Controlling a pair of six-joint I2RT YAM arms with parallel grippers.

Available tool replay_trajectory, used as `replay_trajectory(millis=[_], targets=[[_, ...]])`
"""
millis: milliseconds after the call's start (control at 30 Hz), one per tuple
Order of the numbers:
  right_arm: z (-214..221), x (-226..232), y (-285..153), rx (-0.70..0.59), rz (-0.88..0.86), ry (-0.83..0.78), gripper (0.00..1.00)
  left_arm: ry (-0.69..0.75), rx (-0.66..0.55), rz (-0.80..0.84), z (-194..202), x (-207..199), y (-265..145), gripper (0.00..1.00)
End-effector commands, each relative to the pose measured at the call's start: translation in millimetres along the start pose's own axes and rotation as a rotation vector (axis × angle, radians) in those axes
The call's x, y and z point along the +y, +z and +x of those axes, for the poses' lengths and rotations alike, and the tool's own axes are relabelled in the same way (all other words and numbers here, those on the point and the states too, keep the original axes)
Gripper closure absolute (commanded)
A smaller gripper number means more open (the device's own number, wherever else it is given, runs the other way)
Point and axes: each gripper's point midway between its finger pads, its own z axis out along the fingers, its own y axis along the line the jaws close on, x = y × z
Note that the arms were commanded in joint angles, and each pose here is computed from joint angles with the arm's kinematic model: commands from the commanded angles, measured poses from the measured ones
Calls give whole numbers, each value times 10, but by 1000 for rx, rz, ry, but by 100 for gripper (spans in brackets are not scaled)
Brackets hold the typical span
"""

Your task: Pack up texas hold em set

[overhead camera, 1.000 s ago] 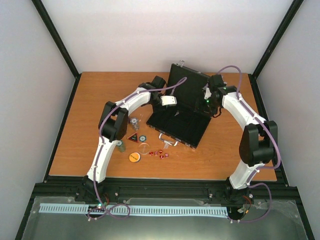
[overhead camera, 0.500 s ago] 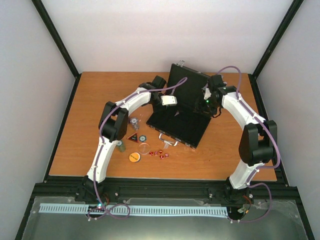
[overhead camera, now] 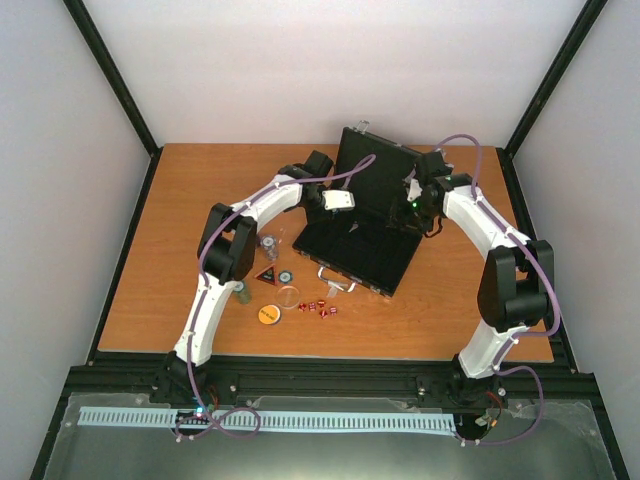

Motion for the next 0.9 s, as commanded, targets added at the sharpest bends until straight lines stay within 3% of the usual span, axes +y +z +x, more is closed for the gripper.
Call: replay_trajectory(millis=[0,200,300,867], targets=[[9,-29,32,4,-7,0,53,30,-40,-91,-185,231,-301,62],[17,-26,38,7,-12,4,54,31,-40,-124,-207,300,-365,61],[20,-29,39,8,-11,2,54,27,-35,-141,-205,338,-362,52],[83,-52,69,26,-9,0,54,-13,-10,-277,-201,631,-383,52]])
